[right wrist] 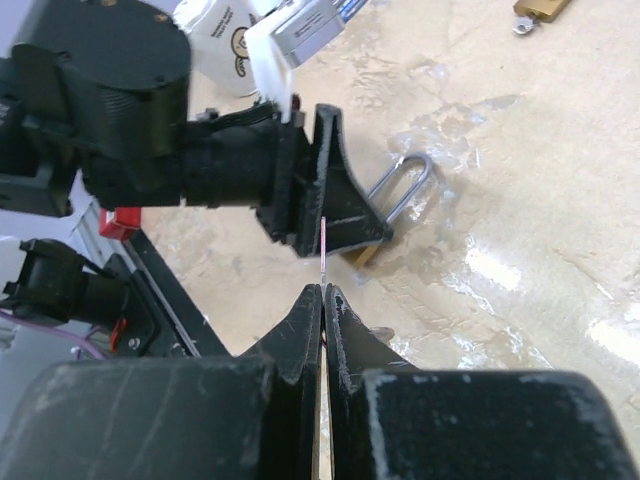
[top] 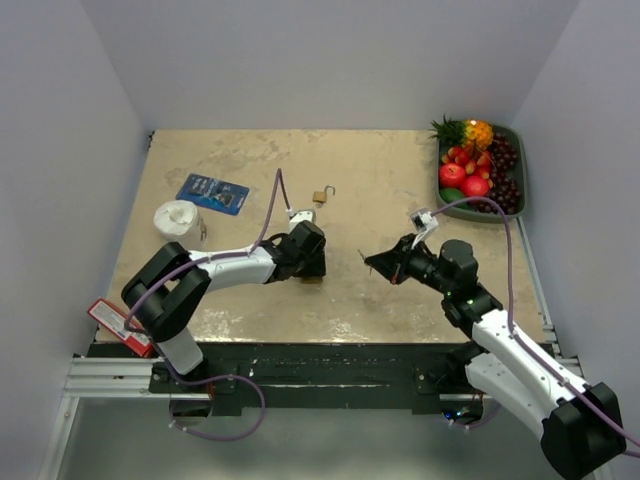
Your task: Unlock with the key
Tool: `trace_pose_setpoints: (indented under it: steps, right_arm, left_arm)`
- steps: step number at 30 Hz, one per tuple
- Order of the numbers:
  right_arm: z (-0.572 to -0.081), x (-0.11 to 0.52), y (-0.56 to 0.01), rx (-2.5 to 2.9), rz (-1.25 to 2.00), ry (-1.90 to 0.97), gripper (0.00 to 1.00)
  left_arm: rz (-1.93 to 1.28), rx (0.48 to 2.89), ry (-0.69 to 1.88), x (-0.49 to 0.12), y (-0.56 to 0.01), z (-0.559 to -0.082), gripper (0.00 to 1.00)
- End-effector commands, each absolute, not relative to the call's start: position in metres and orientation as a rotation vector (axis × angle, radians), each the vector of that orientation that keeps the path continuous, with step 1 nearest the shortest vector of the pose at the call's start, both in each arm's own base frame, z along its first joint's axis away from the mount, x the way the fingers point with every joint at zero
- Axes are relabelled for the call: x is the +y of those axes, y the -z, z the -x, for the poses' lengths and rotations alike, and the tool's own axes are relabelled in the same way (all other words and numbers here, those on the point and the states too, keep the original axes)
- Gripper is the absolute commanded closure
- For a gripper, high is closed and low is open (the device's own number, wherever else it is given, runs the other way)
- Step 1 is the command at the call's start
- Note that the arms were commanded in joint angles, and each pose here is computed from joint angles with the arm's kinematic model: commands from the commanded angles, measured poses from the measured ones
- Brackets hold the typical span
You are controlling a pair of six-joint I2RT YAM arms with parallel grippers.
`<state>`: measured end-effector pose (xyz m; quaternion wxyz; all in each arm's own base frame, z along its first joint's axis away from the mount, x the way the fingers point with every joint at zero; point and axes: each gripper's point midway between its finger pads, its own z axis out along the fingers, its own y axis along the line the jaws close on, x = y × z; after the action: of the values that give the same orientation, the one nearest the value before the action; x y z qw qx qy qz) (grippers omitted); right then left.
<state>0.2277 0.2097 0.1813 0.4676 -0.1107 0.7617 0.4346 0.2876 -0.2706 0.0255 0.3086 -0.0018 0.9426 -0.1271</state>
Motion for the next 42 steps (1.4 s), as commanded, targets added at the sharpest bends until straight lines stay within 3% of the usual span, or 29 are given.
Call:
trace_pose_setpoints:
  steps: [1, 7, 20, 29, 42]
  right_arm:
    - [-0.238, 0.218, -0.193, 1.815, 0.271, -1.044, 1.0]
    - [-0.229, 0.256, -0.188, 1.826, 0.281, -1.062, 1.0]
    - [-0.223, 0.274, -0.164, 1.83, 0.133, -1.081, 1.0]
    - [-0.224, 0.247, -0.153, 1.848, -0.018, -0.983, 1.0]
    - [-0.224, 0.271, -0.117, 1.941, -0.013, -1.038, 1.0]
  left_arm:
    - [0.074, 2.438, 0.737, -0.317, -0.072, -0.275, 1.0]
    - [0.214, 2.275, 0.912, -0.328, -0.123, -0.289, 1.0]
    - [0.508, 2.18, 0.973, -0.316, -0.126, -0.306, 1.0]
    - [0.509, 2.191, 0.996, -0.318, -0.119, -0.308, 1.0]
    - [0.498, 2.176, 1.063, -0.324, -0.126, -0.305, 1.0]
